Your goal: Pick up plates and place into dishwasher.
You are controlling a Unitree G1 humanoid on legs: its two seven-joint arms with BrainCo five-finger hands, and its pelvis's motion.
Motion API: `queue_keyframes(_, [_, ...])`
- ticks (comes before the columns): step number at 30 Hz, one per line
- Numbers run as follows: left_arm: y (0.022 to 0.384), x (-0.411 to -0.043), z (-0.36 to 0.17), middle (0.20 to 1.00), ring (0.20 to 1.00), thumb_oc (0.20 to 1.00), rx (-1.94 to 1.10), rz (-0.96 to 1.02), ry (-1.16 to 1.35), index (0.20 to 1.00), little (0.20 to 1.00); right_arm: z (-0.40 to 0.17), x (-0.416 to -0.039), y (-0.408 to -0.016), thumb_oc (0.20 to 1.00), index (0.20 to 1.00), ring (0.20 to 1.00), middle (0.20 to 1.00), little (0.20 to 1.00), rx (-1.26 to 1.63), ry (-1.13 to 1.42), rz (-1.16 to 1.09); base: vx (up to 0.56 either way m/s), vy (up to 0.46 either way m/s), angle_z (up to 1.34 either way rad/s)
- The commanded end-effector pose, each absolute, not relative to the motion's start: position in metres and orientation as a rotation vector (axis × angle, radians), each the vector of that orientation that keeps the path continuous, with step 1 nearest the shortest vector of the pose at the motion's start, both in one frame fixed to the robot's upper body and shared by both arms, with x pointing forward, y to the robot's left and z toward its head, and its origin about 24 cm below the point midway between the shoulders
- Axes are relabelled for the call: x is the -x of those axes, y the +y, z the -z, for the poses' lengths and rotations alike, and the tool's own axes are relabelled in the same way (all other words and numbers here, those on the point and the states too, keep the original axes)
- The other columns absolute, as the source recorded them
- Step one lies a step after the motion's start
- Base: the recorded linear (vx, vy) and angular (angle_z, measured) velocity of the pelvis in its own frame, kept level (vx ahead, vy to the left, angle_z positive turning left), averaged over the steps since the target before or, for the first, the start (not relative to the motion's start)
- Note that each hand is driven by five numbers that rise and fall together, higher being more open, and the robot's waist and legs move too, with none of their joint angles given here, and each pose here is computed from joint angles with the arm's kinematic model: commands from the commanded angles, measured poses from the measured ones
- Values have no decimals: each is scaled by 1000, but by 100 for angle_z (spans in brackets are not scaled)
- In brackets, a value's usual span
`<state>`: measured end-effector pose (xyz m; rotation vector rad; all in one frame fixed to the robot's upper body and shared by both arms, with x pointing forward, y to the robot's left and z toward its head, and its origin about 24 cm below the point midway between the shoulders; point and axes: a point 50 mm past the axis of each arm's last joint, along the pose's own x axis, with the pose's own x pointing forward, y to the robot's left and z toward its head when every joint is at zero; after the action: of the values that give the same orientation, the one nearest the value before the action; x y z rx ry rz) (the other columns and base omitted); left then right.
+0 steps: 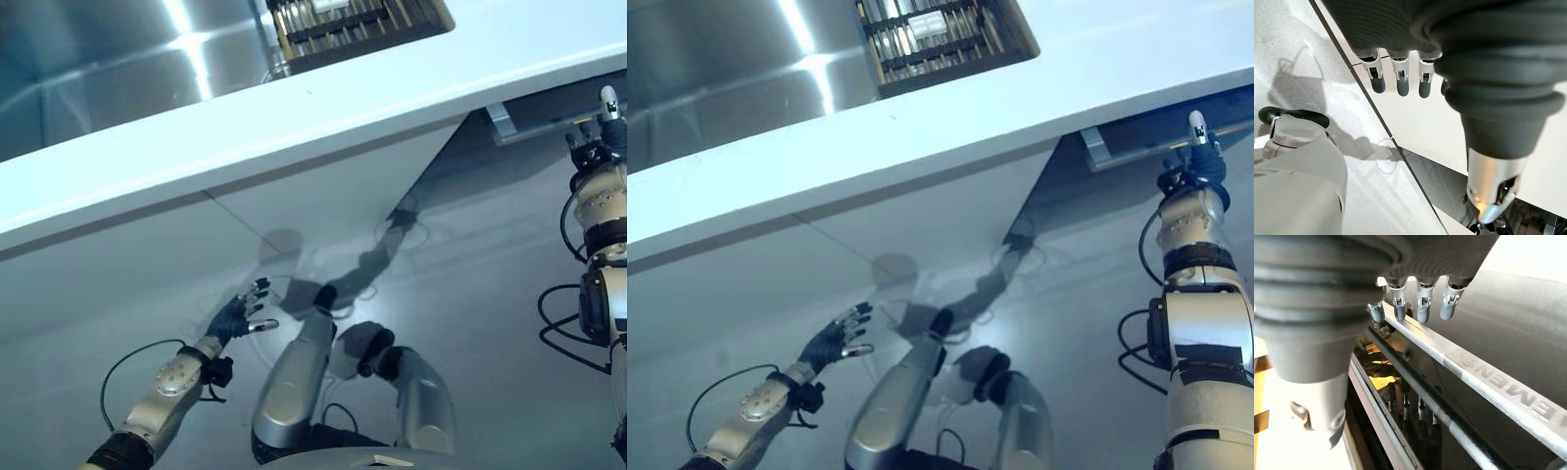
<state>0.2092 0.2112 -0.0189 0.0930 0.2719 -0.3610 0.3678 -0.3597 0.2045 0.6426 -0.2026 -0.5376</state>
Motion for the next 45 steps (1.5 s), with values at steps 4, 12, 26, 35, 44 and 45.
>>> queue_keyframes(4, [224,-201,6,1000,1000,1000,-137,348,199,1000,1000,-247,-376,-331,1000,1000,1000,1000,1000,-497,-422,460,5,-8,3])
queue_keyframes(12, [223,-196,13,1000,1000,1000,-113,306,203,1000,1000,-236,-367,-326,1000,1000,1000,1000,1000,-402,-441,499,12,-1,-4])
queue_keyframes(26, [226,-185,37,1000,1000,1000,-61,171,266,1000,1000,-134,-337,-277,1000,1000,1000,1000,1000,-327,-283,239,1,4,-13])
queue_keyframes(35, [218,-175,50,1000,1000,1000,-10,104,290,1000,1000,-49,-282,-236,1000,1000,1000,1000,1000,-259,-102,86,-13,24,-8])
queue_keyframes(44, [217,-170,61,1000,1000,1000,30,50,337,1000,1000,36,-228,-190,1000,1000,1000,1000,1000,-255,237,-67,0,11,-6])
queue_keyframes(45, [217,-168,64,1000,1000,1000,35,45,350,1000,1000,46,-221,-189,1000,1000,1000,1000,1000,-200,284,-78,0,0,0])
